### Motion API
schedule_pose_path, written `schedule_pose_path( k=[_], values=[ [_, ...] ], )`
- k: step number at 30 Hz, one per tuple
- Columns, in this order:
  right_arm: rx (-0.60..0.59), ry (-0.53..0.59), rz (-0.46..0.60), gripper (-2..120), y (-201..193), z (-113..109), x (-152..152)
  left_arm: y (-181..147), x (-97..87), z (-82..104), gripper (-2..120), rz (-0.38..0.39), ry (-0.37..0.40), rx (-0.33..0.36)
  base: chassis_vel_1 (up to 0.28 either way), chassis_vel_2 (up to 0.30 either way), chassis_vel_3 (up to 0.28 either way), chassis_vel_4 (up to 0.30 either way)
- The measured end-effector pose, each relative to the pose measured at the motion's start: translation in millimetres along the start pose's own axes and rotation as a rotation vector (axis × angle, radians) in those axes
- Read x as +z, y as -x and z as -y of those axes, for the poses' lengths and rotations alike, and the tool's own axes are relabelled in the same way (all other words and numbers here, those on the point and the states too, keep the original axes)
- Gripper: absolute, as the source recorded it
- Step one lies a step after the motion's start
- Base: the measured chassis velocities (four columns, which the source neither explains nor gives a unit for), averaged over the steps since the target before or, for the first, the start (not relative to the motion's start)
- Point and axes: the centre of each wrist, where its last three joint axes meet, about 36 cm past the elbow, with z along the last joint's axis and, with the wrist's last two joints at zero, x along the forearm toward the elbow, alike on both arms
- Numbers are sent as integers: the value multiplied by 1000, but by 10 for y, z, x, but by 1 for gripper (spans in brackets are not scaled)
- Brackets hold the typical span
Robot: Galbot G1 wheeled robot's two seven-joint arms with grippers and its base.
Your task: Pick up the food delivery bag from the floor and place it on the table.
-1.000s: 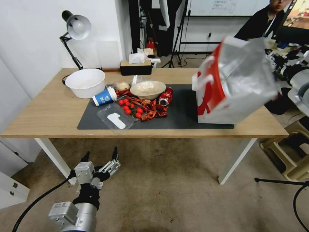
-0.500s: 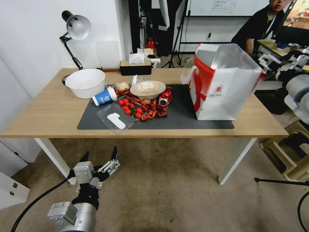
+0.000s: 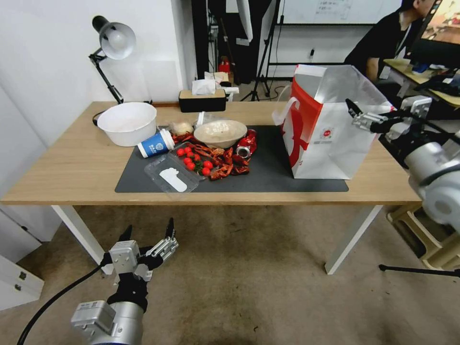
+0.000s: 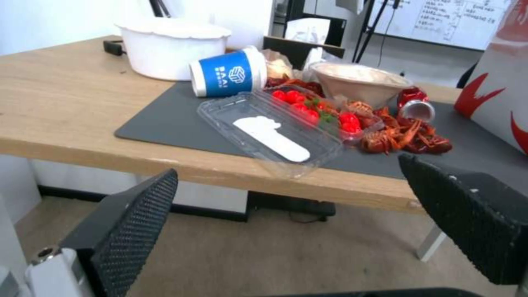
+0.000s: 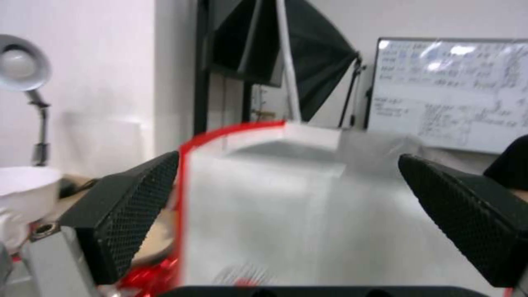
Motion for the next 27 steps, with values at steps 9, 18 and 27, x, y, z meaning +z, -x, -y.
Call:
schedule_pose_path(
  k=[9,18,27],
  values=[
    [7,52,-20,100,-592,-365,433,6,-1,-2,100,19,-2,3,0,0,0,0],
    [37,150,-32,100,-1048,-677,801,64,53,-41,100,41,10,22,0,0,0,0],
    [119,216,-86,100,-1456,-919,1198,208,199,-188,100,84,50,71,0,0,0,0]
  ],
)
